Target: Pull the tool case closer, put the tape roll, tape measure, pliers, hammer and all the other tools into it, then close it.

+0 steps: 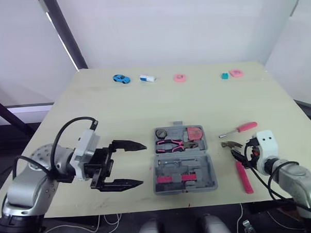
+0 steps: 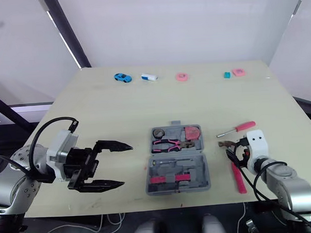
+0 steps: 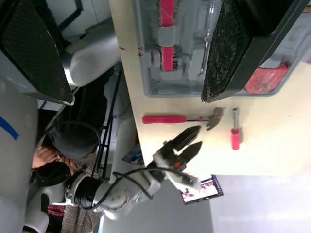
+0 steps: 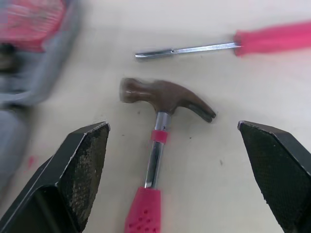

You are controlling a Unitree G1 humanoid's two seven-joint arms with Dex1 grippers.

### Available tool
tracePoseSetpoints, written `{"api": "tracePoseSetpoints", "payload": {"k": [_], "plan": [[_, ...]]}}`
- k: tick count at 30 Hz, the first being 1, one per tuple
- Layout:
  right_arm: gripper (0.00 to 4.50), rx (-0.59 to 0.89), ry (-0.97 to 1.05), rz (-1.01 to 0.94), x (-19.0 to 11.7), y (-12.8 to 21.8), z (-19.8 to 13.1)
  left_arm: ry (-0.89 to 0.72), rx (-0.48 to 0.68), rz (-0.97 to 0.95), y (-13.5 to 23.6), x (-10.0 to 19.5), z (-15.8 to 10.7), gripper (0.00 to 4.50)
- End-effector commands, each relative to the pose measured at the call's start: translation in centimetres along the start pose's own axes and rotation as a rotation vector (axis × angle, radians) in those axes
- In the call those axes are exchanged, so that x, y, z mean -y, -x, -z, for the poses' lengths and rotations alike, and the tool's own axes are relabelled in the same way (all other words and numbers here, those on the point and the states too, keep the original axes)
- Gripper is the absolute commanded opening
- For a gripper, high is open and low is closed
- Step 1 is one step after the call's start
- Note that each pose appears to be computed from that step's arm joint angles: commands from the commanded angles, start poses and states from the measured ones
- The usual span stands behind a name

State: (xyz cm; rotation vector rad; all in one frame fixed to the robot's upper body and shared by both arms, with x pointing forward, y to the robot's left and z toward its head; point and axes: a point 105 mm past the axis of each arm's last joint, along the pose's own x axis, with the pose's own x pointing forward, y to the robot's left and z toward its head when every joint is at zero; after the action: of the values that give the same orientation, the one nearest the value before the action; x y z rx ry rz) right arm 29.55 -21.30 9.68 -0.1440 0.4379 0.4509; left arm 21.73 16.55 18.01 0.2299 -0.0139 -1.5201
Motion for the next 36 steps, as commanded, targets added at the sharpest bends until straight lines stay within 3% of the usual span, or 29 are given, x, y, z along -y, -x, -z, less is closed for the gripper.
{"api": "tracePoseSetpoints", "payload": {"k": [1,7,14,24,28,36], "plan": [[4.44,0.118,0.155,-0.19,-0.4,1.0,-3.6,-0.052,0.005,-0.037,-0.1,-0.1,-0.3,4.5],[4.44,0.074,0.482,-0.477,0.1,1.1,-4.4,-0.064,0.021,-0.097,-0.2,-0.6,-0.6,4.5],[4.44,-0.131,0.949,-0.885,0.4,1.1,-3.2,-0.067,0.008,-0.118,-0.5,-0.4,-0.4,4.5],[4.44,-0.389,1.512,-1.002,1.8,-2.4,-3.2,-0.067,0.018,-0.158,-0.9,0.2,-0.6,4.5],[4.44,-0.412,1.784,-1.058,1.0,-3.9,-2.7,-0.062,0.023,-0.172,-0.9,0.2,-0.8,4.5],[4.44,-0.433,1.969,-1.092,0.6,-5.4,-1.5,-0.058,0.009,-0.167,-0.8,0.6,-0.8,4.5]]}}
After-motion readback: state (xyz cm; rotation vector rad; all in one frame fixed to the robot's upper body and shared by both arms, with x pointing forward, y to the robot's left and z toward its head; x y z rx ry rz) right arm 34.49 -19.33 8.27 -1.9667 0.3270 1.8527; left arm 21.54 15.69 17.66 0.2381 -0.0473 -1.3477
